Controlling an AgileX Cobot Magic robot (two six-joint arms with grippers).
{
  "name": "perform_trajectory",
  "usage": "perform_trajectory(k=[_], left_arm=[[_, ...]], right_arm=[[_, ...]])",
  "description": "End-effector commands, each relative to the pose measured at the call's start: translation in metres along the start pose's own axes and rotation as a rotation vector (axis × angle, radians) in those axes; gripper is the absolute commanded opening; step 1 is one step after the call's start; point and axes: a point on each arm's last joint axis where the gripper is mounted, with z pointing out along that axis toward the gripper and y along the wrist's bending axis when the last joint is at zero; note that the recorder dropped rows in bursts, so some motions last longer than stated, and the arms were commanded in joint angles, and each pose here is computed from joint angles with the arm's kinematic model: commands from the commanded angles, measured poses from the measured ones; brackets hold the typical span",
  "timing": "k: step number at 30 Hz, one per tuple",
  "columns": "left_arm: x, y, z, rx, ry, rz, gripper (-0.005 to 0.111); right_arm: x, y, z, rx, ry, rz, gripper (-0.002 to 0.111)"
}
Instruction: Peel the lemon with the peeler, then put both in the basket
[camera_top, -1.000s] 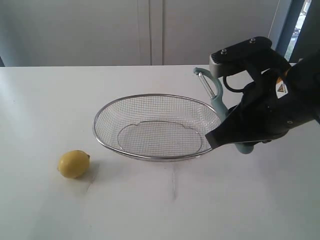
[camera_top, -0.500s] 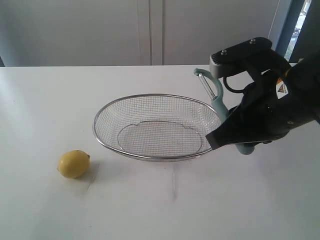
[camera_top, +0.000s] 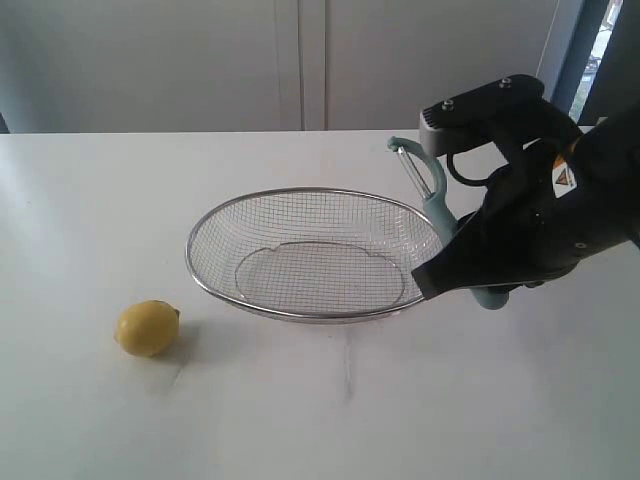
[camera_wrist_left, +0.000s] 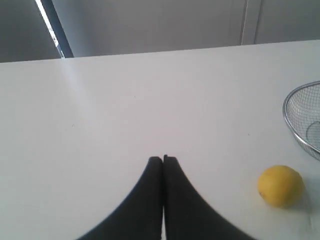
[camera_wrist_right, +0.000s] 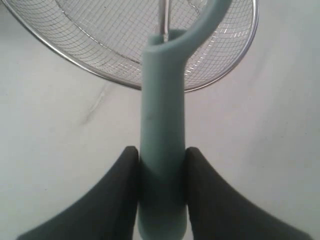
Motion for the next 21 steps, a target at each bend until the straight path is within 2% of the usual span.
perform_trajectory(k=[1,6,14,21], left_arm=[[-0.01,0.0,0.006,0.024,0.102,-0.009,0.0],[-0.02,0.0,0.019,0.045,0.193,-0.026,0.0],[-0.028,0.0,0.045,0.086,0.372,0.007,0.0],[-0.035,-0.008,0.073,0.212,0.488,0.034,0.0]], right_arm=[[-0.002,-0.001,-0.004,0.002,-0.017,-0.009,0.001],[-0.002,-0.001,-0.004,0.003,-0.015,-0.009,0.001],[-0.002,-0.001,-0.004,0.003,-0.015,-0.009,0.001],[-0.002,0.0,-0.004,0.001,-0.012,-0.008,0.001]])
